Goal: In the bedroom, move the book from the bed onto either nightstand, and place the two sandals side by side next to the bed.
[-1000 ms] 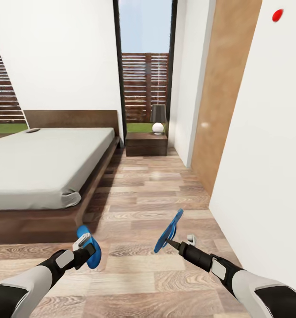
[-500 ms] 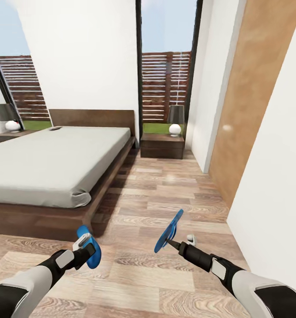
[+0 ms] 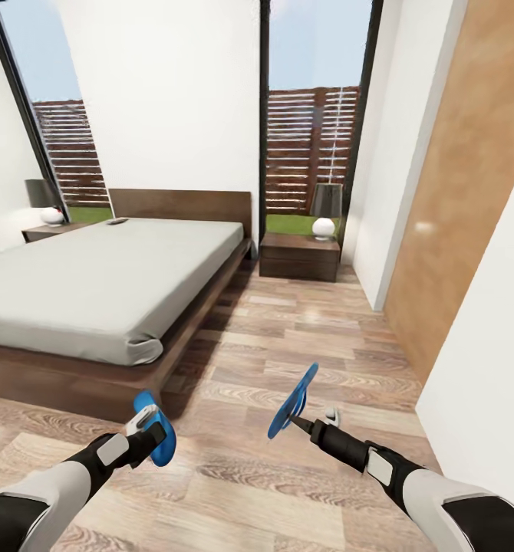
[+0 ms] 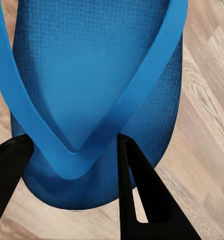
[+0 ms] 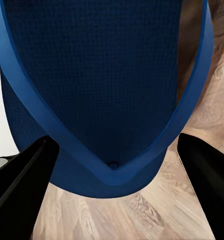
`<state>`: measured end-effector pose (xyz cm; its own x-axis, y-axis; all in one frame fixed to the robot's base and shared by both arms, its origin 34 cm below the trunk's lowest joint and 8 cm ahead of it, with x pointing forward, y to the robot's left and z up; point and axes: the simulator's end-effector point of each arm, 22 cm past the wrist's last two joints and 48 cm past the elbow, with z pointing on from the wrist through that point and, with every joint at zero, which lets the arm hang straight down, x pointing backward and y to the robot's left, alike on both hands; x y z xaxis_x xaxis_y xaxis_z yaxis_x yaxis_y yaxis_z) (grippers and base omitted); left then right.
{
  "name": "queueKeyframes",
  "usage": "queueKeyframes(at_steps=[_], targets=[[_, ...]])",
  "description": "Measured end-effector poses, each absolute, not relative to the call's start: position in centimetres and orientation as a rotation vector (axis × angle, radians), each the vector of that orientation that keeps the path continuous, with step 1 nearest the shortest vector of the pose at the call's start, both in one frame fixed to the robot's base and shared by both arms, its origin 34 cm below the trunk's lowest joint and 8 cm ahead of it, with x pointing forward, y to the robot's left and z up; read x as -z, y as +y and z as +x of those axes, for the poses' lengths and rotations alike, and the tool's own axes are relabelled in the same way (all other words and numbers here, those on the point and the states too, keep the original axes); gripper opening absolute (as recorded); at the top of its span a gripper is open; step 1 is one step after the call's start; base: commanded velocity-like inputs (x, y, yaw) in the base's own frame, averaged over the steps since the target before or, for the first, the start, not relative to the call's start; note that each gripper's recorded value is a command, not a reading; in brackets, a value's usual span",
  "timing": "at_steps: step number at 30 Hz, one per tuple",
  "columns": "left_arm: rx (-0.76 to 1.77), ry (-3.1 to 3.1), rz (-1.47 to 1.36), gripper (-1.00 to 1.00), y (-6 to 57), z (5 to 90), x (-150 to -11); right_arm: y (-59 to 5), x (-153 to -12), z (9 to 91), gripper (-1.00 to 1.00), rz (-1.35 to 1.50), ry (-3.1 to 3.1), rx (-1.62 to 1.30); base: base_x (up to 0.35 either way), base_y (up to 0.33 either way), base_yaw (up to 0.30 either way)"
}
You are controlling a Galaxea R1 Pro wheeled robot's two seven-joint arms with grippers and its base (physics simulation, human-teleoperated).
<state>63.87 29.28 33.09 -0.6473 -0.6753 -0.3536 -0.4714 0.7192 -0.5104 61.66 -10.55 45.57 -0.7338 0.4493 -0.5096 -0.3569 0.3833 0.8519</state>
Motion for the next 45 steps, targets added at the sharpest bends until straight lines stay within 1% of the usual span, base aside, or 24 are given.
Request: queueKeyframes(at_steps=[9,33,45], targets=[[0.514,2.394,-0.871,-1.00,29.19,63.87,-33.08,-10.55,-45.55,61.67,-1.00,0.080,1.926,-1.426,0.212,-0.181,0.057],[0.512,2.394,-0.872,-1.00,29.27,63.86,-33.08,-10.55,-45.53,61.67,-1.00,0.080,1.926,-1.425,0.212,-0.181,0.180],[0.511,2.394,-0.871,-1.00,29.31,63.86,-33.08,-10.56,-45.61,61.71,-1.00,0.080,1.923,-1.426,0.212,-0.175,0.025]])
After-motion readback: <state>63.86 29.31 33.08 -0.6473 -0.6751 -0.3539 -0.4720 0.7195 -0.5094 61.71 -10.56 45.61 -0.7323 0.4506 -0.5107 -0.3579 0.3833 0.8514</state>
